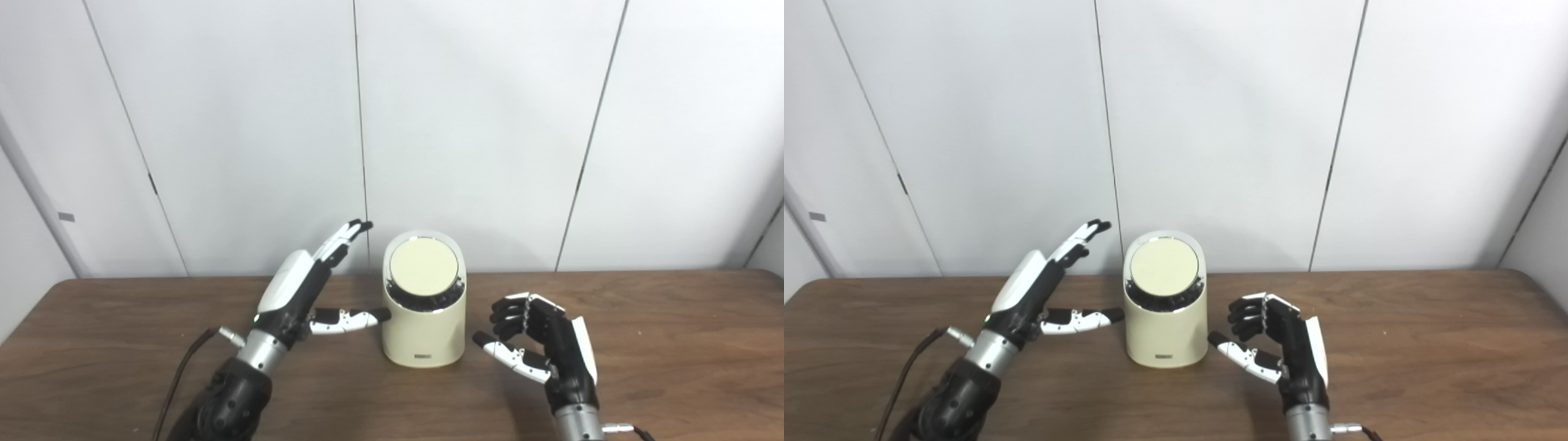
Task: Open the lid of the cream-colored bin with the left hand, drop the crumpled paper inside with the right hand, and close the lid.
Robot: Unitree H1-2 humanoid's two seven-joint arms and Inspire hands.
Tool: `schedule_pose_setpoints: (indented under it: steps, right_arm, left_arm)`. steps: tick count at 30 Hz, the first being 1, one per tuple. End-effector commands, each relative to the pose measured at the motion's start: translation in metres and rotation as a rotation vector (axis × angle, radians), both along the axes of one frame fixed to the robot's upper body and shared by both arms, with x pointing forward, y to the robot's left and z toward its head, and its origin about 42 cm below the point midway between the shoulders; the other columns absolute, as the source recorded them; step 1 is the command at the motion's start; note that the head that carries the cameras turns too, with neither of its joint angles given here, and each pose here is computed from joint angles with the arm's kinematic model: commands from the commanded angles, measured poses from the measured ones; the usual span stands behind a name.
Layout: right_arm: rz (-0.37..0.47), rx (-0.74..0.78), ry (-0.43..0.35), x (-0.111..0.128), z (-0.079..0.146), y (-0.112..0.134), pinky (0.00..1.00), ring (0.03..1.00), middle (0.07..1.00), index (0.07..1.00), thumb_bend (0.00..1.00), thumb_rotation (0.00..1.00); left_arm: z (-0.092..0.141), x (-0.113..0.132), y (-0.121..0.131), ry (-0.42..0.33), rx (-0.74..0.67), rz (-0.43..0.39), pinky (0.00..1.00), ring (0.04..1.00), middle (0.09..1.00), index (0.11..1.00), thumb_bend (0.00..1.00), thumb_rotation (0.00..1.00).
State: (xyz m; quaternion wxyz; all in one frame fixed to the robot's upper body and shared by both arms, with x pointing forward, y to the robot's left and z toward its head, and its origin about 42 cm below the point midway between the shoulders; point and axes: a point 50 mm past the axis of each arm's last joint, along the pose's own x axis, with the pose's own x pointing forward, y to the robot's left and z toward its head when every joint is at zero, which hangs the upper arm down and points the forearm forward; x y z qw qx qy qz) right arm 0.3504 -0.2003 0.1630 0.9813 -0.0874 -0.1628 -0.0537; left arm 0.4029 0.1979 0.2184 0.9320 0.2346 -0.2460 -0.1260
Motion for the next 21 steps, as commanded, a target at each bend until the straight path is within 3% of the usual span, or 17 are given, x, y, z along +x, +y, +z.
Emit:
schedule_pose_setpoints:
  steps: [1,9,16,21]
  right_arm:
    - [0.011,-0.002,-0.093,0.006,0.020,0.002,0.38,0.440,0.486,0.497,0.52,0.00]
    - [0.012,-0.008,-0.093,0.006,0.017,-0.005,0.38,0.436,0.486,0.501,0.52,0.00]
    - [0.013,-0.002,-0.105,0.005,0.015,-0.011,0.38,0.434,0.482,0.504,0.52,0.00]
    - [0.012,0.008,-0.115,0.003,0.016,-0.016,0.37,0.423,0.486,0.517,0.52,0.00]
  left_arm:
    - [0.019,0.000,0.001,-0.051,-0.123,-0.024,0.87,0.939,0.991,0.965,0.77,0.29]
    - [-0.001,-0.016,0.004,0.050,-0.340,-0.016,0.79,0.891,0.951,0.938,0.75,0.44]
    - [-0.022,-0.023,0.004,0.122,-0.493,-0.021,0.67,0.851,0.909,0.897,0.79,0.42]
    - [-0.024,-0.030,0.007,0.176,-0.513,-0.002,0.64,0.806,0.864,0.867,0.82,0.42]
